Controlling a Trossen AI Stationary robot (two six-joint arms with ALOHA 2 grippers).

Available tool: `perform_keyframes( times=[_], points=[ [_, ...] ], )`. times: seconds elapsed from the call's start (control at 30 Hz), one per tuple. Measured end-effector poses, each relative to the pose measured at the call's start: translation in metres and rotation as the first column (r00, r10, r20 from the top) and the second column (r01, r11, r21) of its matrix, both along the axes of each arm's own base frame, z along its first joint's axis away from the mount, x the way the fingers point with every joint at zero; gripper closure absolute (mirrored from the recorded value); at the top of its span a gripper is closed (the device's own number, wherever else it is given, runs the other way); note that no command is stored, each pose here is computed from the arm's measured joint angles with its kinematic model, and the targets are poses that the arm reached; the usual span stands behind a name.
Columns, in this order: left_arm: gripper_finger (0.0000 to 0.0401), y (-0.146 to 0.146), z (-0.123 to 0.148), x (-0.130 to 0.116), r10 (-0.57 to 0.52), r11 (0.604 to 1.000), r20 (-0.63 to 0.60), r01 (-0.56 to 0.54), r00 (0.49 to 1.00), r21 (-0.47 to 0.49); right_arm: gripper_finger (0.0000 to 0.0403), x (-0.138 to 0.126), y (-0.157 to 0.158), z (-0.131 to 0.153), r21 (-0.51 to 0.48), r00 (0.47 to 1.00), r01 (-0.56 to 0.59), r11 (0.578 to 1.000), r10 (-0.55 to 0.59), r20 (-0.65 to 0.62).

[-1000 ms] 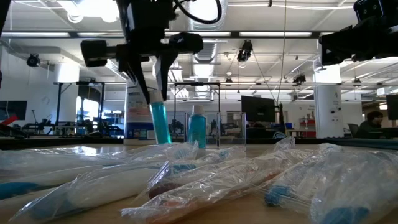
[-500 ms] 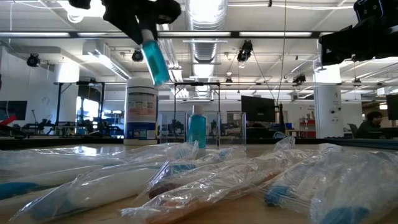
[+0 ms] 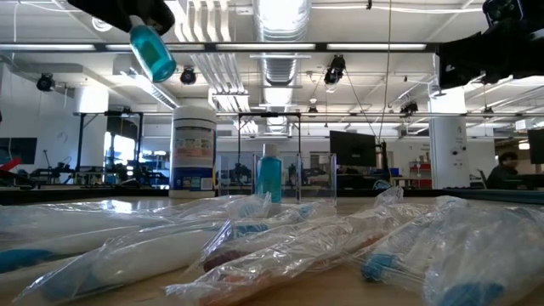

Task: Pick & Place toothbrushing station
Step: Put the blue mouthwash into the transparent bin organizer

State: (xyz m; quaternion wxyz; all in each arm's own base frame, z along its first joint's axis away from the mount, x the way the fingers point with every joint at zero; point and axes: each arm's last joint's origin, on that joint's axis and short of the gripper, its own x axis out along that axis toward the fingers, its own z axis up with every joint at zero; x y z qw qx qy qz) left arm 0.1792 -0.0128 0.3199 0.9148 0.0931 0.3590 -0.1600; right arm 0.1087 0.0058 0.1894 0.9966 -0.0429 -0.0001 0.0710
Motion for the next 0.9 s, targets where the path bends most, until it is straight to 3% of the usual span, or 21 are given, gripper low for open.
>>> perform_keyframes(
  times=[0.13, 0.47, 0.8, 0.9],
  points=[
    [0.03, 0.0, -0.002, -0.009, 0.042, 0.998, 0.059, -0.04, 0.997, -0.042, 0.0394, 0.0, 0.0, 0.0, 0.001, 1.0, 0.0, 1.0, 0.0, -0.001],
    [0.0302, 0.013, 0.001, -0.025, 0.048, 0.999, 0.136, -0.049, 0.99, 0.0, 0.0394, 0.0, 0.0, 0.001, -0.028, 1.0, 0.001, 1.0, 0.0, 0.021],
    [0.0302, 0.029, -0.037, -0.015, 0.053, 0.987, 0.255, -0.012, 0.966, -0.158, 0.0394, 0.0, 0.0, 0.002, -0.026, 1.0, 0.001, 1.0, 0.0, 0.029],
    [0.0302, 0.031, -0.047, -0.012, 0.06, 0.986, 0.274, -0.014, 0.96, -0.166, 0.0394, 0.0, 0.0, 0.002, -0.025, 1.0, 0.001, 1.0, 0.0, 0.029]
  ],
)
